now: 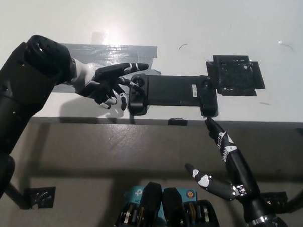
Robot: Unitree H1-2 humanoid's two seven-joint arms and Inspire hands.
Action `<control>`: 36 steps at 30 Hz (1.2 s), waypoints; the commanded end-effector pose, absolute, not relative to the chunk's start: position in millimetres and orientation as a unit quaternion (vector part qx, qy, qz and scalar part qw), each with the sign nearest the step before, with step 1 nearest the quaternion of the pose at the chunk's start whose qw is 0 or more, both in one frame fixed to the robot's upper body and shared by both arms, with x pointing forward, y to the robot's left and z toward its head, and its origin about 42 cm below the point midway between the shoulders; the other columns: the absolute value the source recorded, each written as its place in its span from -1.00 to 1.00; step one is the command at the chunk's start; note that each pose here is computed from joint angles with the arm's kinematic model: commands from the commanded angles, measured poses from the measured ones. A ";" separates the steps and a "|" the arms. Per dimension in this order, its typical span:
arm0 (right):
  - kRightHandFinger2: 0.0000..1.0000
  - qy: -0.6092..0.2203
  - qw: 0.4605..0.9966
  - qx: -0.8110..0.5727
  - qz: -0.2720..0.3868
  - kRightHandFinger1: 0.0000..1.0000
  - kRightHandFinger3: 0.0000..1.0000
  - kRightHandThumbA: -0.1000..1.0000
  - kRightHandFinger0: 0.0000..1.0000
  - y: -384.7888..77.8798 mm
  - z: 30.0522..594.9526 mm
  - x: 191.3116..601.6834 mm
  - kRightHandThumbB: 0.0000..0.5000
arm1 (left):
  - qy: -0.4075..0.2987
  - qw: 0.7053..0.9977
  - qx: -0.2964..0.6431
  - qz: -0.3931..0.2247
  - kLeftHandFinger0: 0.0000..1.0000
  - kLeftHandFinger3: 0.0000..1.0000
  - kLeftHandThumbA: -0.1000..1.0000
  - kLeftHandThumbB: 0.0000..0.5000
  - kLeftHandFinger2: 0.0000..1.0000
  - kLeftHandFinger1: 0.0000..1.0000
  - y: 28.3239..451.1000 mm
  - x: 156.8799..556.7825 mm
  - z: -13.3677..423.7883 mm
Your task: A controller is being placed at the center of the desk near the left hand and the robot uses its left hand's index finger to press a button at the left area of the controller
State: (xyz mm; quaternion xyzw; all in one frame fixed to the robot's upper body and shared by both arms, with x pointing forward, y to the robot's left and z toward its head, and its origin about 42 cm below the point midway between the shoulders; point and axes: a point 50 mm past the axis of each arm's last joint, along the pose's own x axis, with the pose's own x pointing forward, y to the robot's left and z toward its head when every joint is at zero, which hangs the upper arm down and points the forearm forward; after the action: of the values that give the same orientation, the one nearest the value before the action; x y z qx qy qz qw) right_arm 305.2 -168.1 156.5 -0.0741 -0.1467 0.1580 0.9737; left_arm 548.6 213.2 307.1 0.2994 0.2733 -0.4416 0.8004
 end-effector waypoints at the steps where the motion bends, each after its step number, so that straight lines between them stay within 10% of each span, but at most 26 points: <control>1: 1.00 -0.181 0.968 -0.075 0.160 1.00 1.00 0.49 1.00 -166.5 176.7 310.1 -0.17 | 0.263 0.808 0.311 -0.426 -1.00 1.00 1.00 0.90 -0.29 -0.92 225.8 555.9 345.7; 14: 1.00 -0.181 0.967 -0.076 0.160 1.00 1.00 0.48 1.00 -167.9 177.2 313.7 -0.19 | 0.241 0.819 0.320 -0.410 -0.61 1.00 1.00 0.93 0.09 -0.46 238.0 555.2 361.2; 18: 1.00 -0.180 0.967 -0.075 0.163 1.00 1.00 0.48 1.00 -167.3 176.4 313.2 -0.22 | 0.248 0.820 0.307 -0.415 -0.99 1.00 1.00 0.87 -0.10 -0.69 243.1 554.1 357.3; 27: 1.00 -0.182 0.967 -0.077 0.160 1.00 1.00 0.50 1.00 -166.2 177.1 313.5 -0.19 | 0.260 0.809 0.313 -0.423 -0.98 1.00 1.00 0.96 0.12 -0.50 236.3 553.1 347.3; 36: 1.00 -0.183 0.966 -0.077 0.165 1.00 1.00 0.48 1.00 -165.3 180.1 314.8 -0.20 | 0.262 0.805 0.306 -0.435 -1.00 1.00 1.00 0.88 -0.32 -1.00 227.2 553.0 342.6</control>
State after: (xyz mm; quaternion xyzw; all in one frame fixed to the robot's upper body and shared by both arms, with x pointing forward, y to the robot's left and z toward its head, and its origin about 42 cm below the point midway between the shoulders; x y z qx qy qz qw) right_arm 310.8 -167.5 162.5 -0.0770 -0.1554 0.1600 0.9718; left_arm 548.9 231.1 313.4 0.3052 0.2747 -0.4269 0.8057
